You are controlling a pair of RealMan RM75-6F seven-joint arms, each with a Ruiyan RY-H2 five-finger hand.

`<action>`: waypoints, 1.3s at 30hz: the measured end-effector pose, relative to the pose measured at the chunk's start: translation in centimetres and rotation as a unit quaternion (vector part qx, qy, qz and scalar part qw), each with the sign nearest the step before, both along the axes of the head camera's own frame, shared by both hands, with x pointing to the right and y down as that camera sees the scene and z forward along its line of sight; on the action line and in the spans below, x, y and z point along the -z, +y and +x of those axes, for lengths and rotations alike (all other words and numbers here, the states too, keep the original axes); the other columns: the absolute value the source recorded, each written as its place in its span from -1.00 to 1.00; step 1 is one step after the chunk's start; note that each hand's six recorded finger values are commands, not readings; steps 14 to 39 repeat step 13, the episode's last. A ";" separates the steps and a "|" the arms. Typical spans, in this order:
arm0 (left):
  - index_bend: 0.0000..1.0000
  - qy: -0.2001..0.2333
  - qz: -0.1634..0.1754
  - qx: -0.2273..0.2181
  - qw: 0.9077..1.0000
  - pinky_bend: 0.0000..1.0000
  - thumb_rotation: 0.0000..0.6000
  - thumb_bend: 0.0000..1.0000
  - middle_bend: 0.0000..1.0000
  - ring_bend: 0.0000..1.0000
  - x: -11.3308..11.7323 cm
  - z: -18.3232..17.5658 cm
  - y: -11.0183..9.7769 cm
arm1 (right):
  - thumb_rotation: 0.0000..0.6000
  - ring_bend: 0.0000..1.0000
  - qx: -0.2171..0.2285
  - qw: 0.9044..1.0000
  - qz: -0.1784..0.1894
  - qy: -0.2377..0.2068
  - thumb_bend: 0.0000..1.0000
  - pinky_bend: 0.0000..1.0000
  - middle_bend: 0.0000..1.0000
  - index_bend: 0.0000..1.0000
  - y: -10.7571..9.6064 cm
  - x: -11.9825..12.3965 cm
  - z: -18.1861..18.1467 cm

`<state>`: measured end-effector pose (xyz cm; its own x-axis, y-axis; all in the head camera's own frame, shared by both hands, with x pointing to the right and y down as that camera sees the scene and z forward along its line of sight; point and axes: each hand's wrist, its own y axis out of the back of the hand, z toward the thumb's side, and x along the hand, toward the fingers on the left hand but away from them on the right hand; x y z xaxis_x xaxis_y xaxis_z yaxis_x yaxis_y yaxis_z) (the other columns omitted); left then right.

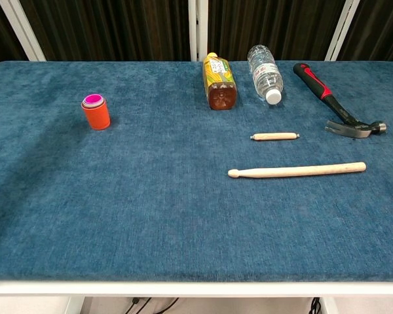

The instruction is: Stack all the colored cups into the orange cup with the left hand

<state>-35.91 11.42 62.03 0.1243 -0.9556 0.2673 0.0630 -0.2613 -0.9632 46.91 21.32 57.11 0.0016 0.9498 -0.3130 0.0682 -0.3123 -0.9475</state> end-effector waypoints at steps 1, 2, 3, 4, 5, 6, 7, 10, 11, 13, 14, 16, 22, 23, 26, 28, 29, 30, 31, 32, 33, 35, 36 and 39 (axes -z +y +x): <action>-0.72 0.002 0.009 0.008 1.000 -0.86 1.00 -0.68 -0.75 -0.95 0.5 -1.3 1.7 | 1.00 -1.00 -0.001 1.000 0.000 0.001 -0.47 -1.00 -1.00 -1.00 0.0 0.0 0.1; -0.72 0.005 0.014 0.013 1.000 -0.86 1.00 -0.69 -0.75 -0.95 0.8 -2.1 3.0 | 1.00 -1.00 -0.003 1.000 0.000 0.003 -0.47 -1.00 -1.00 -1.00 -0.1 -0.1 0.2; -0.72 0.008 0.017 0.017 1.000 -0.86 1.00 -0.69 -0.75 -0.95 1.1 -2.9 4.2 | 1.00 -1.00 -0.004 1.000 -0.001 0.004 -0.47 -1.00 -1.00 -1.00 -0.1 -0.1 0.2; -0.72 0.012 0.017 0.023 1.000 -0.86 1.00 -0.68 -0.75 -0.95 1.3 -3.9 5.8 | 1.00 -1.00 -0.005 1.000 -0.002 0.005 -0.47 -1.00 -1.00 -1.00 -0.1 -0.2 0.3; -0.72 0.013 0.014 0.028 0.999 -0.87 1.00 -0.68 -0.75 -0.95 1.3 -4.6 6.9 | 1.00 -1.00 -0.005 1.000 -0.003 0.006 -0.47 -1.00 -1.00 -1.00 -0.2 -0.2 0.3; -0.72 0.013 0.009 0.033 0.999 -0.87 1.00 -0.68 -0.75 -0.95 1.4 -5.2 7.9 | 1.00 -1.00 -0.005 1.000 -0.004 0.006 -0.47 -1.00 -1.00 -1.00 -0.2 -0.3 0.2; -0.72 0.012 0.002 0.038 0.999 -0.88 1.00 -0.68 -0.75 -0.95 1.3 -5.9 9.0 | 1.00 -1.00 -0.005 1.000 -0.006 0.006 -0.47 -1.00 -1.00 -1.00 -0.2 -0.3 0.2; -0.72 0.010 -0.013 0.046 0.999 -0.89 1.00 -0.68 -0.75 -0.95 1.2 -6.8 10.9 | 1.00 -1.00 -0.006 1.000 -0.015 0.008 -0.47 -1.00 -1.00 -1.00 -0.2 -0.6 0.2; -0.72 0.010 -0.017 0.047 0.999 -0.89 1.00 -0.68 -0.74 -0.95 1.1 -6.9 11.3 | 1.00 -1.00 -0.006 1.000 -0.020 0.009 -0.47 -1.00 -1.00 -1.00 -0.2 -0.8 0.2; -0.73 0.011 -0.025 0.049 0.998 -0.89 1.00 -0.68 -0.75 -0.95 1.0 -7.1 11.6 | 1.00 -1.00 -0.005 1.000 -0.027 0.010 -0.47 -1.00 -1.00 -1.00 -0.2 -1.0 0.1; -0.73 0.011 -0.025 0.049 0.998 -0.89 1.00 -0.68 -0.75 -0.95 1.0 -7.1 11.6 | 1.00 -1.00 -0.005 1.000 -0.027 0.010 -0.47 -1.00 -1.00 -1.00 -0.2 -1.0 0.1; -0.73 0.011 -0.025 0.049 0.998 -0.89 1.00 -0.68 -0.75 -0.95 1.0 -7.1 11.6 | 1.00 -1.00 -0.005 1.000 -0.027 0.010 -0.47 -1.00 -1.00 -1.00 -0.2 -1.0 0.1; -0.73 0.011 -0.025 0.049 0.998 -0.89 1.00 -0.68 -0.75 -0.95 1.0 -7.1 11.6 | 1.00 -1.00 -0.005 1.000 -0.027 0.010 -0.47 -1.00 -1.00 -1.00 -0.2 -1.0 0.1; -0.73 0.011 -0.025 0.049 0.998 -0.89 1.00 -0.68 -0.75 -0.95 1.0 -7.1 11.6 | 1.00 -1.00 -0.005 1.000 -0.027 0.010 -0.47 -1.00 -1.00 -1.00 -0.2 -1.0 0.1; -0.73 0.011 -0.025 0.049 0.998 -0.89 1.00 -0.68 -0.75 -0.95 1.0 -7.1 11.6 | 1.00 -1.00 -0.005 1.000 -0.027 0.010 -0.47 -1.00 -1.00 -1.00 -0.2 -1.0 0.1; -0.73 0.011 -0.025 0.049 0.998 -0.89 1.00 -0.68 -0.75 -0.95 1.0 -7.1 11.6 | 1.00 -1.00 -0.005 1.000 -0.027 0.010 -0.47 -1.00 -1.00 -1.00 -0.2 -1.0 0.1; -0.73 0.011 -0.025 0.049 0.998 -0.89 1.00 -0.68 -0.75 -0.95 1.0 -7.1 11.6 | 1.00 -1.00 -0.005 1.000 -0.027 0.010 -0.47 -1.00 -1.00 -1.00 -0.2 -1.0 0.1; -0.73 0.011 -0.025 0.049 0.998 -0.89 1.00 -0.68 -0.75 -0.95 1.0 -7.1 11.6 | 1.00 -1.00 -0.005 1.000 -0.027 0.010 -0.47 -1.00 -1.00 -1.00 -0.2 -1.0 0.1; -0.73 0.011 -0.025 0.049 0.998 -0.89 1.00 -0.68 -0.75 -0.95 1.0 -7.1 11.6 | 1.00 -1.00 -0.005 1.000 -0.027 0.010 -0.47 -1.00 -1.00 -1.00 -0.2 -1.0 0.1; -0.73 0.011 -0.025 0.049 0.998 -0.89 1.00 -0.68 -0.75 -0.95 1.0 -7.1 11.6 | 1.00 -1.00 -0.005 1.000 -0.027 0.010 -0.47 -1.00 -1.00 -1.00 -0.2 -1.0 0.1; -0.73 0.011 -0.025 0.049 0.998 -0.89 1.00 -0.68 -0.75 -0.95 1.0 -7.1 11.6 | 1.00 -1.00 -0.005 1.000 -0.027 0.010 -0.47 -1.00 -1.00 -1.00 -0.2 -1.0 0.1; -0.73 0.011 -0.025 0.049 0.998 -0.89 1.00 -0.68 -0.75 -0.95 1.0 -7.1 11.6 | 1.00 -1.00 -0.005 1.000 -0.027 0.010 -0.47 -1.00 -1.00 -1.00 -0.2 -1.0 0.1; -0.73 0.011 -0.025 0.049 0.998 -0.89 1.00 -0.68 -0.75 -0.95 1.0 -7.1 11.6 | 1.00 -1.00 -0.005 1.000 -0.027 0.010 -0.47 -1.00 -1.00 -1.00 -0.2 -1.0 0.1; -0.73 0.011 -0.025 0.049 0.998 -0.89 1.00 -0.68 -0.75 -0.95 1.0 -7.1 11.6 | 1.00 -1.00 -0.005 1.000 -0.027 0.010 -0.47 -1.00 -1.00 -1.00 -0.2 -1.0 0.1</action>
